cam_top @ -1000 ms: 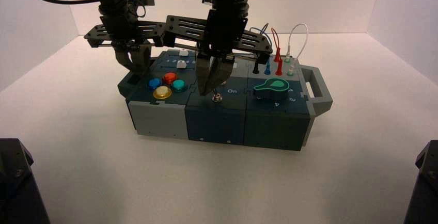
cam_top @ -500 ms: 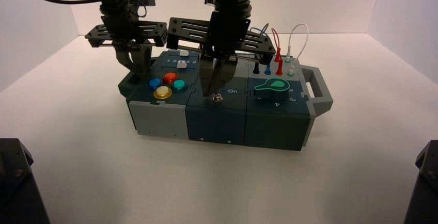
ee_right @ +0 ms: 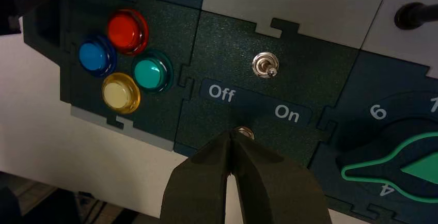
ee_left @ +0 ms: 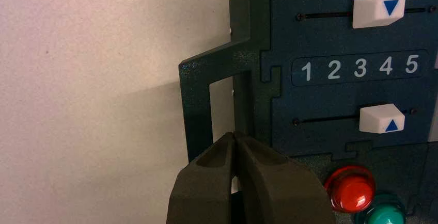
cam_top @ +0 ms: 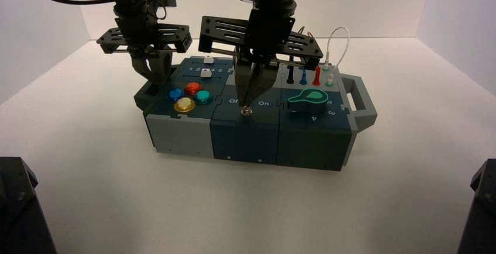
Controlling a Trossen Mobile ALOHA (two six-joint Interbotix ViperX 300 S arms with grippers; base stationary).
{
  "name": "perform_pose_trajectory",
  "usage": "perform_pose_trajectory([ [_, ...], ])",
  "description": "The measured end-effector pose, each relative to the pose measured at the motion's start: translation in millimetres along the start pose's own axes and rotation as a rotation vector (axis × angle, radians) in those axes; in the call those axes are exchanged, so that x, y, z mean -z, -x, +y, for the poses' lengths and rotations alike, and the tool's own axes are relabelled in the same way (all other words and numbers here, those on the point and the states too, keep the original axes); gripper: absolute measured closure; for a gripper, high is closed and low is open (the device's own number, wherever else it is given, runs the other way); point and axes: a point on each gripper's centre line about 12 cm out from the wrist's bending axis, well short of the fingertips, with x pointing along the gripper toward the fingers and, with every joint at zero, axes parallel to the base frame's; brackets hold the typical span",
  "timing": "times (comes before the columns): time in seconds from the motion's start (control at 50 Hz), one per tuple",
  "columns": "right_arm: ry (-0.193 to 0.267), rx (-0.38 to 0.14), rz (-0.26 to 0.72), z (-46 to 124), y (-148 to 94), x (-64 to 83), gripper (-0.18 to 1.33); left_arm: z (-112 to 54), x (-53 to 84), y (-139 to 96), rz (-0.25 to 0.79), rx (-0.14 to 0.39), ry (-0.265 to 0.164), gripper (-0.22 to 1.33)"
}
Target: Flip the bottom switch on with the right gripper.
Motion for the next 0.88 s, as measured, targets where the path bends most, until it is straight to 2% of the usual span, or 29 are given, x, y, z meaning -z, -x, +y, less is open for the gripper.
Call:
perform_pose_trajectory([
  [0.22,0.009,-0.016,-0.021,1.3,2,-1.9,1.30,-0.1,-0.8,0,-0.003,0.000,0.000,1.28],
  [0.34,0.036,-0.033,-0.060,1.8,8,-8.2,1.29,0.1,0.0,0,-0.003,0.000,0.000,1.29],
  [0.46,0.096,-0.049,-0.097,7.5,19,-6.1,1.29,0.7,1.9,3,-0.032,0.002,-0.003,1.29],
  [0.58,0.200,-0.055,-0.137,10.2,32,5.3,1.29,1.8,7.6,10,-0.104,0.008,-0.012,1.29],
  [0.66,0.249,-0.058,-0.160,7.7,40,11.1,1.29,2.9,12.5,15,-0.142,0.012,-0.013,1.29],
  [0.76,0.277,-0.072,-0.192,2.2,49,13.8,1.30,5.0,25.5,19,-0.151,0.012,-0.014,1.29],
  [0.88,0.289,-0.087,-0.213,-0.9,54,15.3,1.29,5.1,26.9,24,-0.172,0.015,-0.014,1.28],
])
